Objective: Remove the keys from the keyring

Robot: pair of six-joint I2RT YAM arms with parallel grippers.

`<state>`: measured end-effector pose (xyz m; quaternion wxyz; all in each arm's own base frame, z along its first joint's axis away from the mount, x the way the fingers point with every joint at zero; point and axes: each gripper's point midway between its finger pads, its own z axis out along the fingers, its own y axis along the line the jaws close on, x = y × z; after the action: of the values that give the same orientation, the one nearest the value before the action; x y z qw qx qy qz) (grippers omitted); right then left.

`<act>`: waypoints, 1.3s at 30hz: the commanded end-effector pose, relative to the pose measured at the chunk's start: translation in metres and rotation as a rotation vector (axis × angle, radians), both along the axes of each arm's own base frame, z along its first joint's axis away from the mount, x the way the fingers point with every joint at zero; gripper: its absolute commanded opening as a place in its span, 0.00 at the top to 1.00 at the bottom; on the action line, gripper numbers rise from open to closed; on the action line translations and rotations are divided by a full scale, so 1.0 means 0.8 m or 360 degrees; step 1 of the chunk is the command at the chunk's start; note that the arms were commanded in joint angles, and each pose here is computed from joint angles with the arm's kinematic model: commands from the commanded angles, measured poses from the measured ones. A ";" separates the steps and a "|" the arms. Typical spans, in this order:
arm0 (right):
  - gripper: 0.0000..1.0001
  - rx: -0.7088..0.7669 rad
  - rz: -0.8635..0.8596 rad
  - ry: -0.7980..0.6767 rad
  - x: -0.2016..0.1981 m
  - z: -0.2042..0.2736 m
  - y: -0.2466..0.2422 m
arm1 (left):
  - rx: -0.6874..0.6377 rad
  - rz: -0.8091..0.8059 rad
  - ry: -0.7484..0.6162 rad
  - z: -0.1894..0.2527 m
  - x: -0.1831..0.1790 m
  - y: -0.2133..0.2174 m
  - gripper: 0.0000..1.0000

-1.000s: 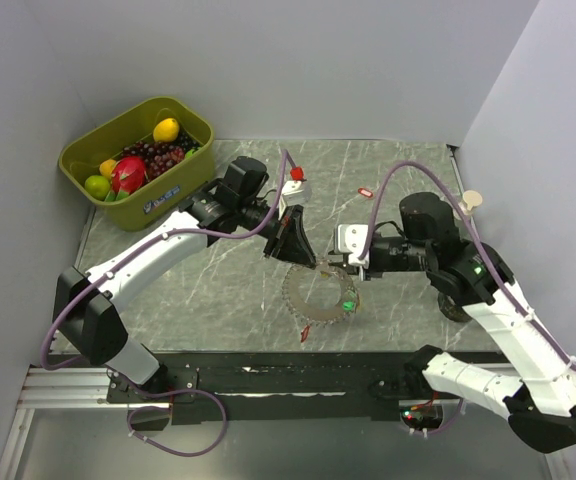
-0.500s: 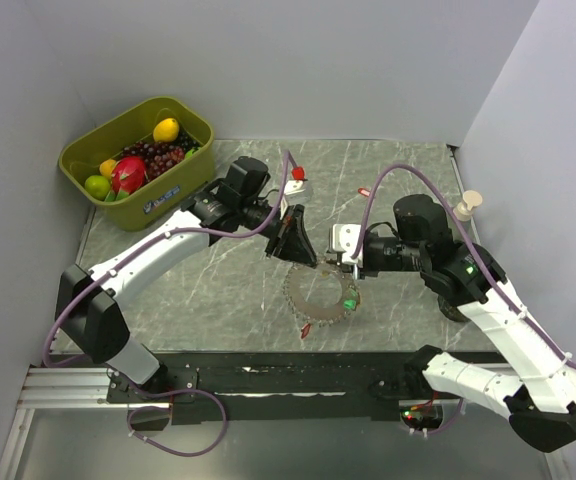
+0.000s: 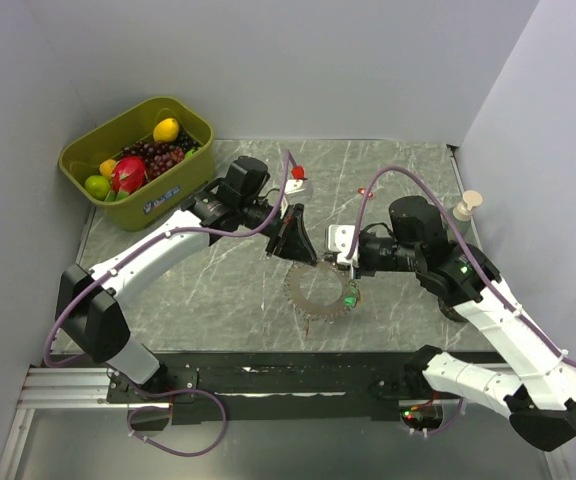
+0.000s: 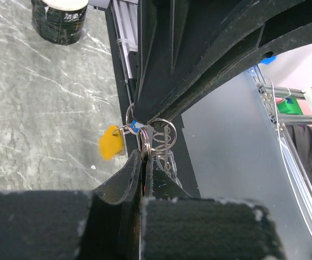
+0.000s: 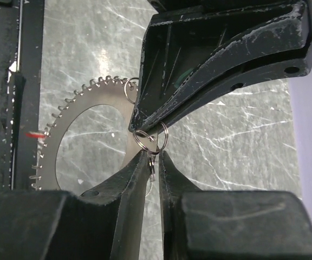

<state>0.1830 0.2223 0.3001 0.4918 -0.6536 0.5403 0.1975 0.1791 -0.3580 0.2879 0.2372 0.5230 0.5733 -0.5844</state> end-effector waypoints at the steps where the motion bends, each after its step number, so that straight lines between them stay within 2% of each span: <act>1: 0.82 0.0005 -0.0058 -0.0081 0.013 0.007 -0.001 | -0.0117 -0.0083 -0.0049 0.031 -0.010 -0.001 0.97; 3: 0.85 -0.0017 -0.0085 -0.0097 0.017 0.005 -0.003 | -0.0114 -0.0082 -0.0045 0.031 -0.009 -0.001 0.97; 7: 1.00 -0.0026 -0.0115 -0.0139 0.020 0.005 -0.007 | -0.0116 -0.0086 -0.0049 0.031 -0.010 0.000 0.97; 19: 1.00 0.0088 -0.0085 -0.0149 0.006 0.041 -0.017 | -0.0132 -0.0099 -0.0067 0.037 -0.014 0.003 0.98; 36: 1.00 0.0194 -0.0012 -0.0019 -0.005 0.047 -0.017 | -0.0204 -0.0120 -0.0098 0.059 -0.023 0.019 0.98; 37: 0.99 0.0199 0.0009 -0.0014 -0.009 0.049 -0.016 | -0.0204 -0.0119 -0.0101 0.059 -0.023 0.019 0.98; 39: 0.92 0.0226 0.0054 0.0000 -0.019 0.061 -0.015 | -0.0200 -0.0116 -0.0096 0.058 -0.022 0.018 0.98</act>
<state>0.1824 0.2066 0.3182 0.5162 -0.6244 0.5443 0.2179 0.1725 -0.3492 0.3090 0.2497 0.5286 0.5487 -0.5976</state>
